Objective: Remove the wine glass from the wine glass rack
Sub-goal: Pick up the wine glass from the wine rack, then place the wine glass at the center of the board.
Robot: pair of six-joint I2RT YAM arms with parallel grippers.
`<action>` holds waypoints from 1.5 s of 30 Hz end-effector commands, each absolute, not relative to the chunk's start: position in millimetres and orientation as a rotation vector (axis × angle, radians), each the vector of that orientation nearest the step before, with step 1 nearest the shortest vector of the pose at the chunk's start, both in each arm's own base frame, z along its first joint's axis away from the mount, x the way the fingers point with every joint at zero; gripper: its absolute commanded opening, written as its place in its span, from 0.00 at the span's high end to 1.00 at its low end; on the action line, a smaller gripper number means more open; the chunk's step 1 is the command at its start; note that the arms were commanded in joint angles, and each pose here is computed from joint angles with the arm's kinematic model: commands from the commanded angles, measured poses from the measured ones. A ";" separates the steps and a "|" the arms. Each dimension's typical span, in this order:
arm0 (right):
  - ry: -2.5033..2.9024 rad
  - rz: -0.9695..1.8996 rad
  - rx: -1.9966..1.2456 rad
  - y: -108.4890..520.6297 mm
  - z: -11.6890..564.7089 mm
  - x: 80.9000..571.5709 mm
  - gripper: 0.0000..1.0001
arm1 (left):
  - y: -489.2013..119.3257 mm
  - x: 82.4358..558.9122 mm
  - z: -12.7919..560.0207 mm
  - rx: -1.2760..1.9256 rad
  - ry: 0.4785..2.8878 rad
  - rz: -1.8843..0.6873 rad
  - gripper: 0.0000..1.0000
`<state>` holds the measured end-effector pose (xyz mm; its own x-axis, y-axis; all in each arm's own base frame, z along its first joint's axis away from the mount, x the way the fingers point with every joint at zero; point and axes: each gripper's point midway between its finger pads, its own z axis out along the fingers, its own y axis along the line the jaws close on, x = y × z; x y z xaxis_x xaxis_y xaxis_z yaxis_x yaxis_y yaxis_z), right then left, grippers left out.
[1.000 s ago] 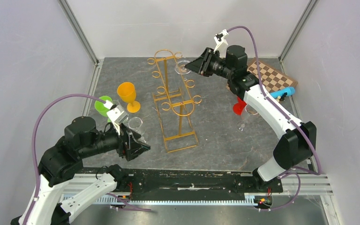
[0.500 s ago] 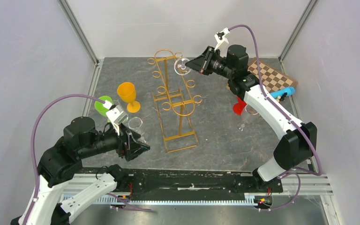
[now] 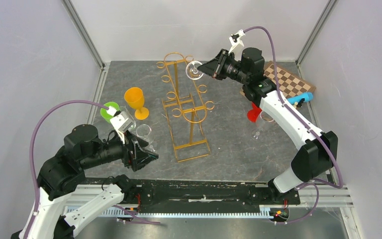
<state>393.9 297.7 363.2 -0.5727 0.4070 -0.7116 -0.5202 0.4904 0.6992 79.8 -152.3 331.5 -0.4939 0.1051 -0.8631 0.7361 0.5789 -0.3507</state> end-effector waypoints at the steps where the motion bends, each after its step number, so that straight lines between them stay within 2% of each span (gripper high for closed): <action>1: 1.660 1.239 -0.110 289.2 417.0 384.3 1.00 | -151.5 78.4 345.2 0.627 1.931 -0.954 0.25; 25: 1.584 1.155 -0.092 247.2 447.4 367.7 1.00 | -155.3 75.2 356.7 0.604 1.913 -1.006 0.25; 32: 1.536 1.103 -0.158 233.9 470.6 340.7 1.00 | -158.9 75.5 370.0 0.571 1.879 -1.047 0.18; 45: 1.378 1.005 -0.531 226.1 505.1 264.7 1.00 | -182.7 83.8 468.8 0.406 1.642 -1.302 0.18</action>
